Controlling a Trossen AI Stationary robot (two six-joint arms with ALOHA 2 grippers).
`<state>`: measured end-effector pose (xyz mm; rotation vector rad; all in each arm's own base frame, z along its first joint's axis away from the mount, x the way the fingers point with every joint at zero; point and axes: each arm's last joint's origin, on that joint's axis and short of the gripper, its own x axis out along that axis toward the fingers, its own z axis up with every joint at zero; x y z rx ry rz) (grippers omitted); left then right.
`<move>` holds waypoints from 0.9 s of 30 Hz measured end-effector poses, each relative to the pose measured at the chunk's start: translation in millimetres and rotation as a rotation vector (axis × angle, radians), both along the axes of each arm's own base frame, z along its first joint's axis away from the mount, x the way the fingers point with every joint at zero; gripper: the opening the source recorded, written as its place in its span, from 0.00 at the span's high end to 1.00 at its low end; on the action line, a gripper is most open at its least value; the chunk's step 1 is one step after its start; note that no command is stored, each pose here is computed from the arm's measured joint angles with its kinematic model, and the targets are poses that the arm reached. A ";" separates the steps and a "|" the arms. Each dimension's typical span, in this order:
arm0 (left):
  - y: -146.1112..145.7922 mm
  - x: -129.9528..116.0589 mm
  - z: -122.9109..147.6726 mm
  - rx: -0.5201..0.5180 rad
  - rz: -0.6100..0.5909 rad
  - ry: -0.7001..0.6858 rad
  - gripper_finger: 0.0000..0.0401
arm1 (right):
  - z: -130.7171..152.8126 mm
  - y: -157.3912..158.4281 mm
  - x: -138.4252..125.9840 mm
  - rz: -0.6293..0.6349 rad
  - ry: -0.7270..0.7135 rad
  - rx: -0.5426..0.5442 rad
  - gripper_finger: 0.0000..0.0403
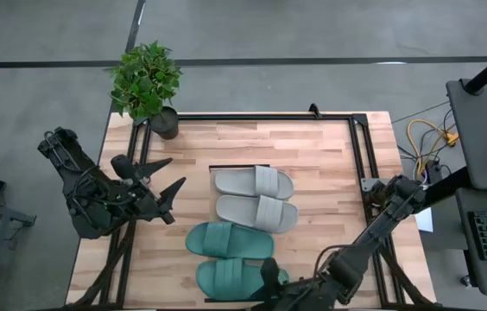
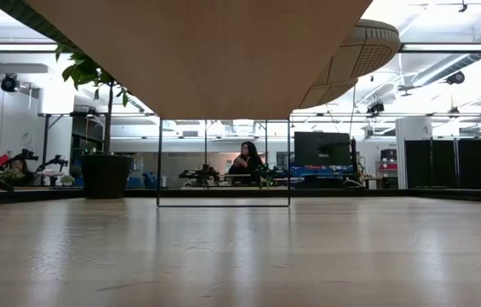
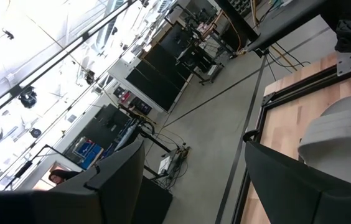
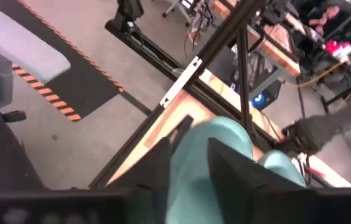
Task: Pick and place slides into the shelf
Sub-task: Put the green slipper on the shelf
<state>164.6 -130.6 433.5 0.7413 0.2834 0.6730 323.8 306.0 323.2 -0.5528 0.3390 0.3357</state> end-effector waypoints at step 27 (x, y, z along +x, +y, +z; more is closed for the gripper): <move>0.4 -1.3 0.7 -0.003 -0.002 -0.003 0.35 | -18.4 13.1 51.4 -0.018 0.201 0.063 0.98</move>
